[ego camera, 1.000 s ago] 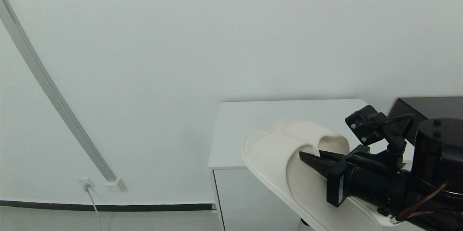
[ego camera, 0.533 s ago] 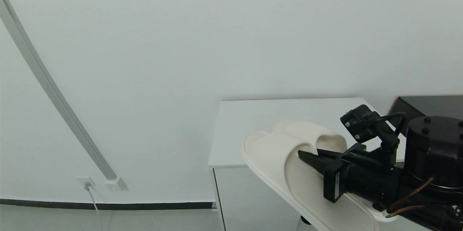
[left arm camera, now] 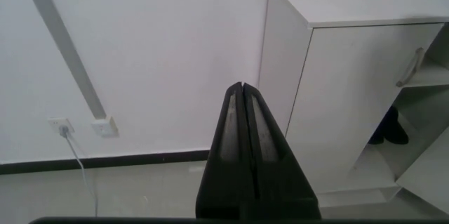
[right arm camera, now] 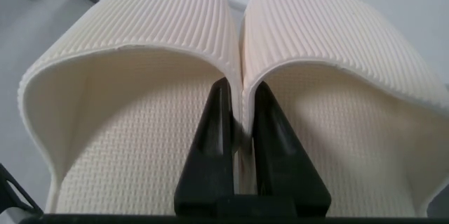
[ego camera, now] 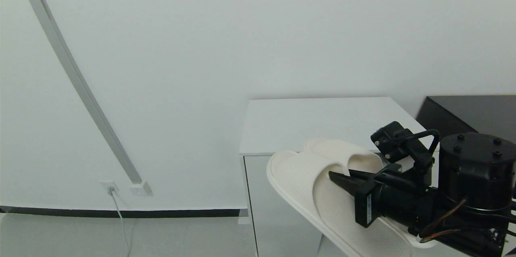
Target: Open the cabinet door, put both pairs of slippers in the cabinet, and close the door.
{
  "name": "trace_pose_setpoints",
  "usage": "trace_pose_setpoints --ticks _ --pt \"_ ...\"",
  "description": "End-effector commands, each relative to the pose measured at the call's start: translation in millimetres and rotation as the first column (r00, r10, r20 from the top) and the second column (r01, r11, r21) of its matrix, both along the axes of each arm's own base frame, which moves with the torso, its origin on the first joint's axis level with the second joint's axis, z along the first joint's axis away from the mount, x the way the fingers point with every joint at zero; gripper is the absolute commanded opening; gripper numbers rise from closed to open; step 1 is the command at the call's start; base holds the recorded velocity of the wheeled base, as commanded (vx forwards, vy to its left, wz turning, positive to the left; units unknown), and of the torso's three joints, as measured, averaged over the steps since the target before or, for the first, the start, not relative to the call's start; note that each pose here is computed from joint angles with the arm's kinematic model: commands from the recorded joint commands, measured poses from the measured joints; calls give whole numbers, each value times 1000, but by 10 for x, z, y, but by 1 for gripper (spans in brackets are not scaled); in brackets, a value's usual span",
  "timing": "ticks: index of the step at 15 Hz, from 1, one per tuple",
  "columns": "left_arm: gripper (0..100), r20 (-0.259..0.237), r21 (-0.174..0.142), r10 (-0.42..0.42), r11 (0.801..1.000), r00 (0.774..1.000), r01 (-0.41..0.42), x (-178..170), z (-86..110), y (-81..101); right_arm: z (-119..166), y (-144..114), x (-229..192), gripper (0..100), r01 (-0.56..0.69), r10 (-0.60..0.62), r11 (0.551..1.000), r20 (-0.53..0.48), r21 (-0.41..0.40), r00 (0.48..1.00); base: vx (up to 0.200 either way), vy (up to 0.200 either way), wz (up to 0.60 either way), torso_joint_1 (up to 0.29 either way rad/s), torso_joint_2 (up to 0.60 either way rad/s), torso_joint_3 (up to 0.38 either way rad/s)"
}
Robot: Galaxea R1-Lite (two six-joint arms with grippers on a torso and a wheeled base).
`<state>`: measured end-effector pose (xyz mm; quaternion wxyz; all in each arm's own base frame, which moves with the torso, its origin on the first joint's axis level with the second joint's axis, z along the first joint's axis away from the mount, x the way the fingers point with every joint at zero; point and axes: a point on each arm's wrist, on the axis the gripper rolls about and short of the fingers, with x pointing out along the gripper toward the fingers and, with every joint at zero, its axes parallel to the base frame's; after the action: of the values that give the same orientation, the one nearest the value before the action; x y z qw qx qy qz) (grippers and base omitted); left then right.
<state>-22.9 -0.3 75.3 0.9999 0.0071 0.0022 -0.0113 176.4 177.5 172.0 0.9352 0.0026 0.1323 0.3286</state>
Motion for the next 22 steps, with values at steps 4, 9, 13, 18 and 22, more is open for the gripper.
trace_pose_setpoints --ticks 4,9,13,18,22 --pt "0 0 -5 1 1000 1000 -1 0 0 0 -27 13 14 0 0 -1 1000 -7 -9 1000 0 0 0 0 0 0" --pt "0 -2 -4 0 1000 1000 0 1 0 0 -35 6 8 0 2 -2 1000 -9 -11 1000 0 0 0 0 0 0" --pt "0 0 -2 0 1000 1000 0 0 0 0 -35 6 8 0 2 -2 1000 -9 -11 1000 0 -50 0 -1 2 1" --pt "0 0 -4 0 1000 1000 0 0 0 0 -35 9 11 0 2 -2 1000 -9 -11 1000 0 -200 0 1 3 0" --pt "0 0 -4 0 1000 1000 0 0 0 0 -43 7 8 0 2 -2 1000 -10 -14 1000 0 -200 0 2 2 1"
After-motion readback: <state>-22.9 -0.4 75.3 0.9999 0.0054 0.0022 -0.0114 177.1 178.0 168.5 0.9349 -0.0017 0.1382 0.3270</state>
